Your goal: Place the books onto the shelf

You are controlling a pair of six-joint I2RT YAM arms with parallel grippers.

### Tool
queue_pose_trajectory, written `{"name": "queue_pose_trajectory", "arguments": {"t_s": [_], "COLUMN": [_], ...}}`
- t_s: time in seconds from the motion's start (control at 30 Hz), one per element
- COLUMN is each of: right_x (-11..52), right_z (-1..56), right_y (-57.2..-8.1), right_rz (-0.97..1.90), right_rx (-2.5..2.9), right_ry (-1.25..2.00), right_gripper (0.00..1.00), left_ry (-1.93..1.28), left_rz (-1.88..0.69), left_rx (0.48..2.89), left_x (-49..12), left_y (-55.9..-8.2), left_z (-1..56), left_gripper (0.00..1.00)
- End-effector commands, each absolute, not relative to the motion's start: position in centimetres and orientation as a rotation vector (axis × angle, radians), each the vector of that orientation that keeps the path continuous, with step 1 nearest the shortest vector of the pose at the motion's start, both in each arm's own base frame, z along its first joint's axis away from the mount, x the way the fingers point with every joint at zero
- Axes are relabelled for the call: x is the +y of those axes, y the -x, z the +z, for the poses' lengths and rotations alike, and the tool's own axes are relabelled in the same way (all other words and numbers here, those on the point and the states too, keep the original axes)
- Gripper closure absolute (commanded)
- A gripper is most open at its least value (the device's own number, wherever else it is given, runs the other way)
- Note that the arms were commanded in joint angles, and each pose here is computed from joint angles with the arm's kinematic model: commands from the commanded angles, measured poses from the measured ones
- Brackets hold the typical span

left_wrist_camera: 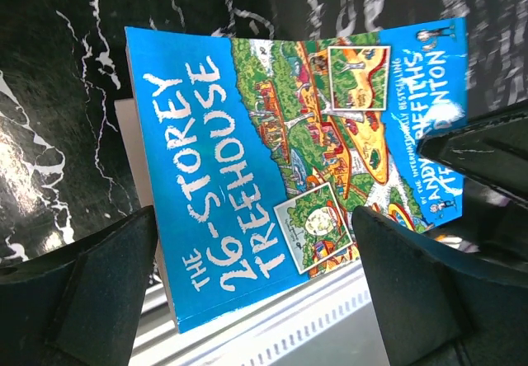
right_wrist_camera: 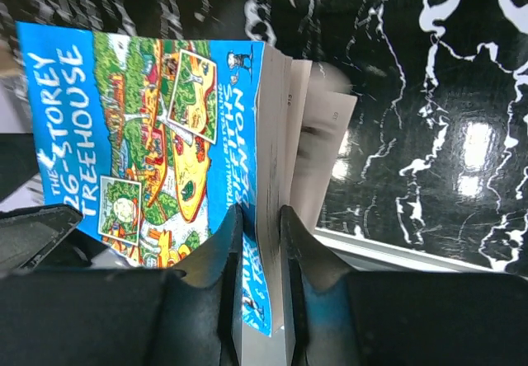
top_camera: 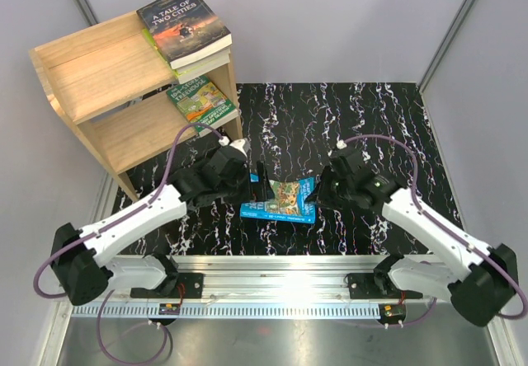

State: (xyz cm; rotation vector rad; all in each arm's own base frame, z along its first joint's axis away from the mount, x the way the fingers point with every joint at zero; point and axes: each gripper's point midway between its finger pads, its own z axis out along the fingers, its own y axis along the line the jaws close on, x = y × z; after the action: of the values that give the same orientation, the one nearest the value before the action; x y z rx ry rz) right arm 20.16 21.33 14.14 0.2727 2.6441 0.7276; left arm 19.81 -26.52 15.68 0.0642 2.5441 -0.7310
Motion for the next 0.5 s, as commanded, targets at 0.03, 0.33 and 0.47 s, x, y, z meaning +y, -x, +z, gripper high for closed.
{"name": "queue_pose_trajectory", "arguments": {"t_s": [0.03, 0.33, 0.47], "right_x": [22.1, 20.0, 19.0], "right_z": [19.3, 23.5, 24.4], "right_y": [-21.8, -19.8, -18.9], "right_rz": [0.869, 0.961, 0.978], "right_rx": [2.447, 2.313, 2.283], "right_ry": [-0.404, -0.528, -0.583], "right_gripper": [1.0, 1.0, 1.0], "left_ry": [-0.001, 0.026, 0.051], "left_rz": [-0.86, -0.83, -0.802], "left_rx": [2.5, 2.519, 2.531], "left_x": [-27.9, -25.4, -23.8], "left_y": [-19.1, -17.2, -16.2], "left_z": [20.1, 18.6, 18.1], "left_gripper": [0.01, 0.01, 0.01]}}
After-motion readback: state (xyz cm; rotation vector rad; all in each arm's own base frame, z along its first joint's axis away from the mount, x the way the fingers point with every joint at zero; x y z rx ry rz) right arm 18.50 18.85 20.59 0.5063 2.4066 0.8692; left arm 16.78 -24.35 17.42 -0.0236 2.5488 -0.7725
